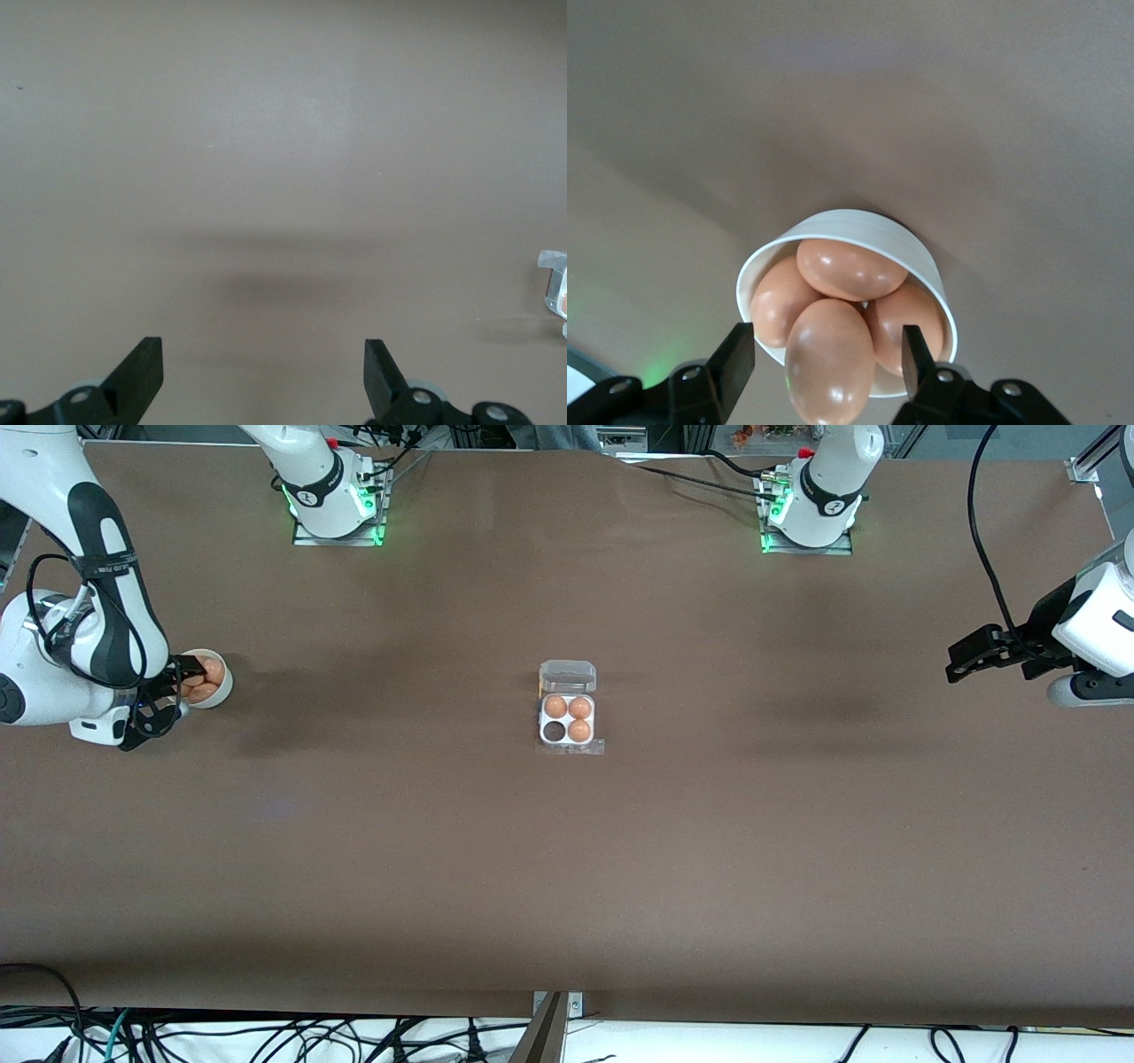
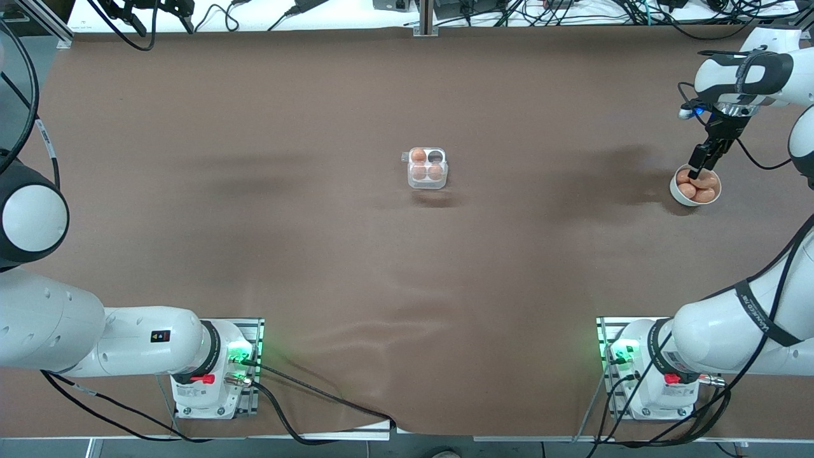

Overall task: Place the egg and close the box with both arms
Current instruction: 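Close the right gripper on one brown egg in the bowl, then lift the egg with the right gripper and carry it toward the carton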

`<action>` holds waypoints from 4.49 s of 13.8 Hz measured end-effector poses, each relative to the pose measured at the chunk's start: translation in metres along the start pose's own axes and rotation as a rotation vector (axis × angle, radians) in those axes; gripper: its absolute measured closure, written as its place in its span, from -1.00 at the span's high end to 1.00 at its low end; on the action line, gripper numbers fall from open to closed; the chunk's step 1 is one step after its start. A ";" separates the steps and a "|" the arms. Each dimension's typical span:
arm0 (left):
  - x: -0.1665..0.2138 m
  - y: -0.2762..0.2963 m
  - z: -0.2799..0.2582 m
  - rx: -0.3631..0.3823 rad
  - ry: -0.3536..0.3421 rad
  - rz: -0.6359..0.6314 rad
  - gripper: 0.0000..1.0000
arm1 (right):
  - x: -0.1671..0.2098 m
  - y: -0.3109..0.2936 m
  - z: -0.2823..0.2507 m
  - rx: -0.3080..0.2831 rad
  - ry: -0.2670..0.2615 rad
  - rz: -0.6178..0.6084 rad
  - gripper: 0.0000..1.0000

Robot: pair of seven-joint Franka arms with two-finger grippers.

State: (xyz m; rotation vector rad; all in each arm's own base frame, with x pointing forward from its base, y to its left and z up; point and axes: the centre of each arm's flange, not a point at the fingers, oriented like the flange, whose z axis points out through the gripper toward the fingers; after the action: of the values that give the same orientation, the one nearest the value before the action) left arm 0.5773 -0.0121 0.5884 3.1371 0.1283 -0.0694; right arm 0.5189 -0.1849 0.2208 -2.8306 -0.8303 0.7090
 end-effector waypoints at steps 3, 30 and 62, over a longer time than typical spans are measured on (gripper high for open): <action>0.000 0.000 0.000 0.000 -0.002 0.000 1.00 | 0.000 -0.001 0.001 0.006 -0.005 -0.002 0.36; 0.000 -0.001 0.001 0.001 -0.007 -0.001 1.00 | 0.005 0.006 -0.023 0.056 -0.066 0.013 -0.03; 0.000 -0.001 0.002 0.001 -0.009 -0.001 1.00 | 0.306 -0.277 -0.077 0.353 0.732 -0.621 -0.03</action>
State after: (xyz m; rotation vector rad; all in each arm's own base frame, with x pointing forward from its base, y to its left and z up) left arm 0.5771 -0.0112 0.5862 3.1371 0.1305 -0.0830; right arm 0.6476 0.2143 0.2276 -2.0637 -1.1723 -0.2381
